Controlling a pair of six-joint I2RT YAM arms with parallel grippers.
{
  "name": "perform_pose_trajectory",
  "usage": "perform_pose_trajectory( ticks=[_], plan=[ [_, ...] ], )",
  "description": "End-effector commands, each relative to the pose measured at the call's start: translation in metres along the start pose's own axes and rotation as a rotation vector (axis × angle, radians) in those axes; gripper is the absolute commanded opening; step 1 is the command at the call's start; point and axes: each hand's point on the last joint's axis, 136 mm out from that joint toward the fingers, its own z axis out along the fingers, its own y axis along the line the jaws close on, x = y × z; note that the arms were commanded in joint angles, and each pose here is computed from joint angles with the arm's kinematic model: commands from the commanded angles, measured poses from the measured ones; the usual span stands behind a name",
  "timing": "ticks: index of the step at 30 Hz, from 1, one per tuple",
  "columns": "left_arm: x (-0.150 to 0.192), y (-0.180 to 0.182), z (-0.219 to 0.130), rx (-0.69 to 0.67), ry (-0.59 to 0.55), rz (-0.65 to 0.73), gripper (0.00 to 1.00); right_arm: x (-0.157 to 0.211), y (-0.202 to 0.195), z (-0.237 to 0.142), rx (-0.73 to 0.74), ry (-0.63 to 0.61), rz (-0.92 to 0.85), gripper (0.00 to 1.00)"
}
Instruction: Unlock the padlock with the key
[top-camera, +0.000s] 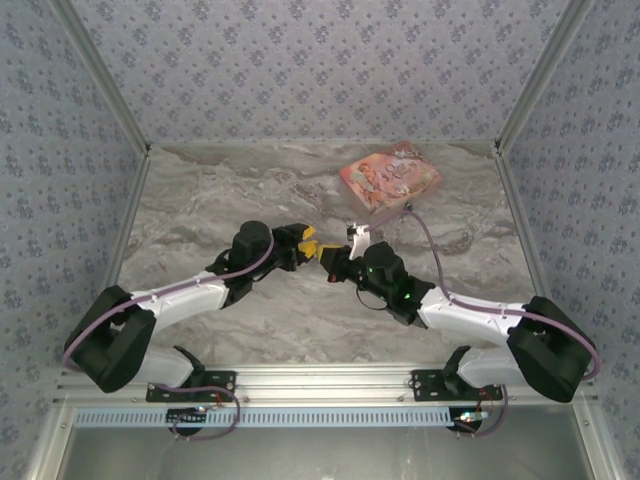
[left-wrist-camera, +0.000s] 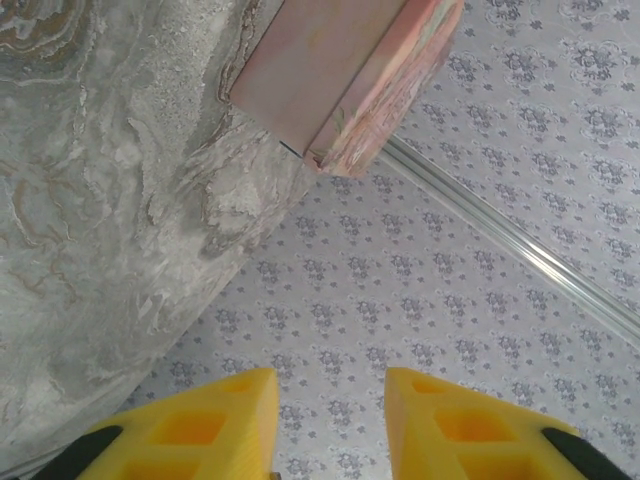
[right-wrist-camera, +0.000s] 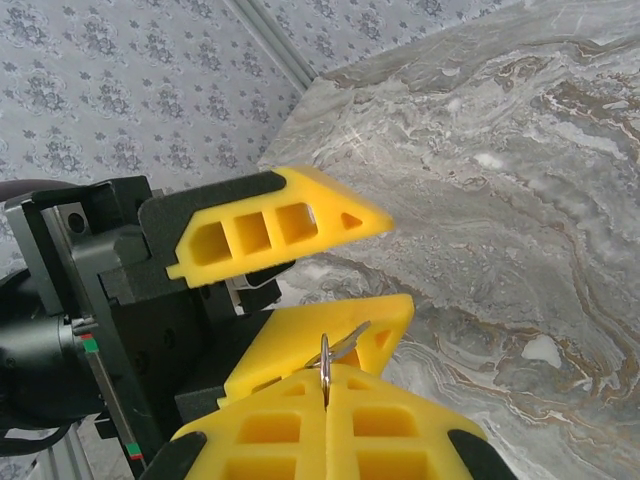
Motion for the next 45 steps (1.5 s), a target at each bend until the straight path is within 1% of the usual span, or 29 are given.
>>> perform_pose_trajectory(
  ticks=[1,4,7,8,14,16,17,18,22,28,33,37,45],
  plan=[
    [0.007,-0.006,0.003,0.026,0.029,-0.148,0.28,0.001,-0.005,0.0,0.021,-0.007,0.004,0.0],
    [0.009,-0.007,0.005,0.025,0.038,-0.143,0.19,0.001,-0.006,0.001,0.022,-0.004,0.005,0.0],
    [0.01,-0.007,0.007,0.022,0.047,-0.132,0.02,0.002,-0.007,0.002,0.024,0.0,0.012,0.0],
    [0.011,-0.008,0.007,0.021,0.05,-0.124,0.0,0.002,-0.007,0.003,0.024,0.001,0.013,0.0],
    [0.013,-0.004,0.011,-0.003,0.064,-0.107,0.0,-0.001,-0.011,0.001,0.033,-0.007,0.017,0.0],
    [0.011,-0.001,0.01,-0.017,0.056,-0.109,0.08,-0.004,-0.013,0.001,0.035,-0.014,0.018,0.0],
    [0.01,0.001,0.009,-0.023,0.051,-0.111,0.16,-0.006,-0.014,0.0,0.036,-0.019,0.017,0.0],
    [0.01,0.001,0.008,-0.025,0.048,-0.112,0.22,-0.007,-0.014,0.0,0.036,-0.021,0.017,0.0],
    [0.011,0.002,0.007,-0.03,0.048,-0.108,0.31,-0.015,-0.013,0.002,0.027,-0.027,0.01,0.0],
    [0.013,0.003,0.007,-0.038,0.058,-0.108,0.42,-0.021,-0.004,0.012,-0.008,-0.019,0.0,0.0],
    [0.016,0.0,0.007,-0.031,0.074,-0.111,0.46,-0.02,0.002,0.024,-0.038,-0.002,0.006,0.0],
    [0.017,-0.003,0.007,-0.018,0.079,-0.108,0.46,-0.015,0.006,0.029,-0.052,0.012,0.017,0.0],
    [0.015,-0.002,0.007,-0.009,0.074,-0.118,0.28,-0.003,-0.006,0.019,-0.019,0.026,0.03,0.0]
  ],
)
